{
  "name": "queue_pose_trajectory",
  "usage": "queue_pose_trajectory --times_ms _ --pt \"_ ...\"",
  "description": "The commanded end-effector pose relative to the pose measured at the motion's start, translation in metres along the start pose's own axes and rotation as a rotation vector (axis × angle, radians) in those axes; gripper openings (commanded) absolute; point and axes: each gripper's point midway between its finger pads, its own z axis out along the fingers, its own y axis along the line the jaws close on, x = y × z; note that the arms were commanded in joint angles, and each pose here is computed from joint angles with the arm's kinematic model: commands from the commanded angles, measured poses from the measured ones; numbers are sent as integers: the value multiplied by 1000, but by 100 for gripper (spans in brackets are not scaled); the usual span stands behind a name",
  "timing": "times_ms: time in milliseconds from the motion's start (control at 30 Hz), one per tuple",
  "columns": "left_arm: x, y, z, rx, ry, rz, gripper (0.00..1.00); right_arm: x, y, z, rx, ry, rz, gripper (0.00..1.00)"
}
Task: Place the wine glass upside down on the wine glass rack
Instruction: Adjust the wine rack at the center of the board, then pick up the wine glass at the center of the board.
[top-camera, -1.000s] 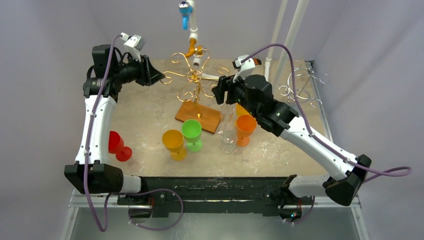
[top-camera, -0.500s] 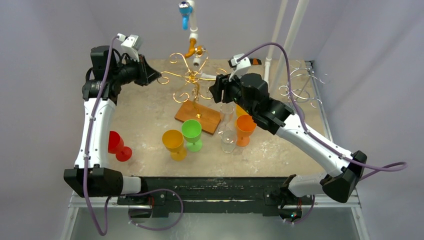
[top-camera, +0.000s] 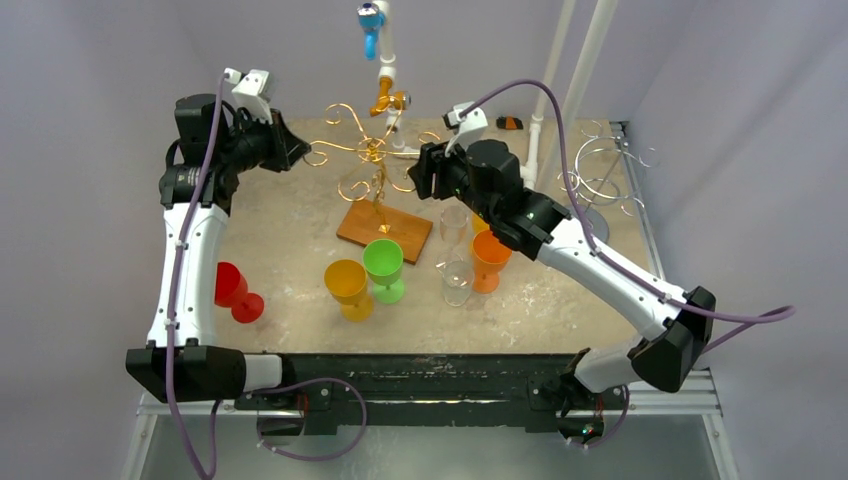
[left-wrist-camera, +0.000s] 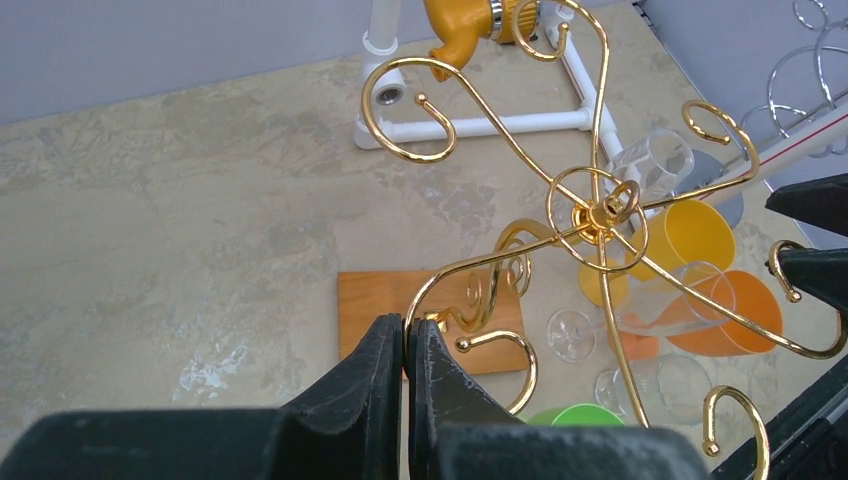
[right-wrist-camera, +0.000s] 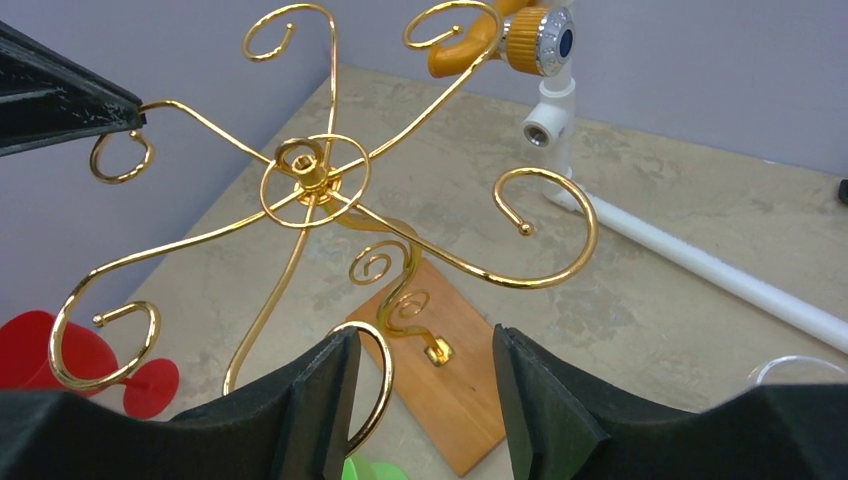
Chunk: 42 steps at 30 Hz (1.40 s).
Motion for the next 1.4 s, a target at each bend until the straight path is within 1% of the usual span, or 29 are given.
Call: queue_pose_trajectory --times_ms 0,67,100,133,167,200,233,300,400,433,567,667,700,867,967,1033,1100,1167,1233,1367 --pt "-25 -16 -13 22 -97 4 6 -5 -2 4 19 3 -23 63" --pt "-20 -13 -14 3 -84 6 29 -10 -3 -1 25 -7 -24 69" --pt "-18 -12 -15 -5 -77 8 36 -14 -4 -5 28 -15 -23 71" --pt "-17 -12 -16 -12 -70 10 47 -19 -4 -11 27 -26 -20 73" --pt "-17 -12 -18 -14 -65 16 63 -22 -5 -16 28 -32 -20 75" --pt "-17 -13 -20 -14 -58 23 75 -25 -6 -20 27 -37 -21 78" --pt "-17 -13 -21 -16 -53 32 81 -30 -6 -25 27 -45 -20 80" --pt "-20 -12 -25 -31 -50 40 86 -36 -7 -35 24 -55 -20 84" --pt "-28 -10 -30 -61 -58 46 98 -42 -14 -50 48 -66 -24 88" --pt "-32 -10 -33 -70 -62 48 100 -42 -17 -55 59 -64 -25 89" --pt "-43 -14 -40 -79 -84 58 100 -40 -27 -73 86 -54 -28 93" --pt "-47 -15 -43 -84 -79 61 100 -23 -33 -84 95 2 -32 89" --pt "-46 -16 -45 -84 -67 58 100 -13 -38 -87 109 26 -33 87" --pt "-41 -19 -47 -67 -29 71 100 63 -32 -90 64 232 -13 77" --pt "-36 -21 -46 -51 -16 70 100 84 -27 -88 58 271 -15 77" --pt "-35 -22 -46 -46 -15 68 100 83 -26 -86 64 267 -16 76" --pt "-34 -23 -46 -37 -14 68 100 71 -26 -82 78 241 -16 75" --pt "-32 -25 -46 -27 -11 70 100 66 -24 -75 89 248 -20 75" --pt "-30 -26 -47 -22 -5 74 100 65 -19 -70 79 267 -28 71" --pt "-27 -28 -50 -21 -3 81 100 60 -29 -61 141 270 -75 67"
